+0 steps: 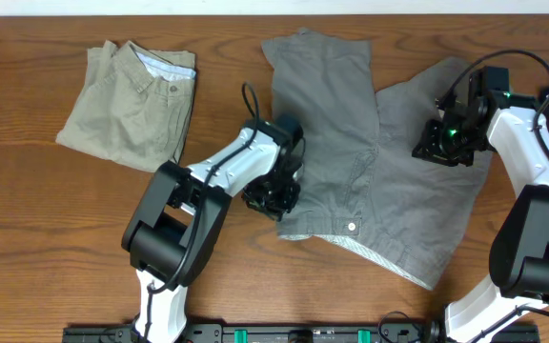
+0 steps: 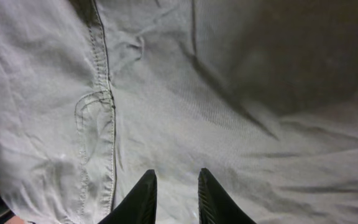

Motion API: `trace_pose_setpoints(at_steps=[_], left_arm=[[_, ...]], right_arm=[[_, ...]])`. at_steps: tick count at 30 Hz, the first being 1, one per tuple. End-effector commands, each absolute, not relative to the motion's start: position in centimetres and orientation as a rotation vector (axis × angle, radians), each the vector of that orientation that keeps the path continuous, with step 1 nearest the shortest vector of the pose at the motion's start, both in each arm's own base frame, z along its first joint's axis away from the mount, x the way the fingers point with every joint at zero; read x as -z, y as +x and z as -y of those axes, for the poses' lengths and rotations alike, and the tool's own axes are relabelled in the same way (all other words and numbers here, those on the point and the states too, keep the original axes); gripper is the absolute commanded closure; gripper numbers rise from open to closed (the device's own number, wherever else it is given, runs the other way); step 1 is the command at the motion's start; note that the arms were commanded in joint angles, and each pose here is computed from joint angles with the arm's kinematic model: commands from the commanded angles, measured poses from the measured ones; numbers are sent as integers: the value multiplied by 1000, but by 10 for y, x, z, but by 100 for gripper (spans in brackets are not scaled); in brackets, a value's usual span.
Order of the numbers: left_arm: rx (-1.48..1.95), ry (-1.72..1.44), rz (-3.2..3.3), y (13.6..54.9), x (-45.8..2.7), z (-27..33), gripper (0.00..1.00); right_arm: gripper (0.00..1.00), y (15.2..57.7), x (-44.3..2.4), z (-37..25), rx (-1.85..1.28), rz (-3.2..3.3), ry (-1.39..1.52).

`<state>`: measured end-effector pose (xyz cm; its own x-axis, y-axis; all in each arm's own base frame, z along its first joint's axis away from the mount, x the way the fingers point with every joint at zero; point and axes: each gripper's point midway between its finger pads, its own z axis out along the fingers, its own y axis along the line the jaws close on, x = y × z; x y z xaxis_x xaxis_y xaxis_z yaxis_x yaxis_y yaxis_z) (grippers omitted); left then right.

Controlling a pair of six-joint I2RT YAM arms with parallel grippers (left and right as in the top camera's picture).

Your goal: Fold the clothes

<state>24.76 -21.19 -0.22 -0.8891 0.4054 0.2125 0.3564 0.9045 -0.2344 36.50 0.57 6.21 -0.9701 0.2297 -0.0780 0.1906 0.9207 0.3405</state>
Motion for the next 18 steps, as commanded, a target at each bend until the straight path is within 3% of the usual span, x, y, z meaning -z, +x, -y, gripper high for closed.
trace_pose_setpoints(at_steps=[1, 5, 12, 18], left_arm=[[-109, -646, 2923, 275, 10, 197, 88], [27, -508, 3131, 328, 18, 177, 88], [-47, -209, 3315, 402, -5, 128, 86], [-374, -87, 3154, 385, -37, 127, 69]], right_arm=[[79, 365, -62, -9, -521, -2962, 322], [81, 365, -62, -9, -521, -2963, 322], [81, 364, -62, -9, -523, -2966, 323], [69, 362, -61, -10, -524, -2975, 326]])
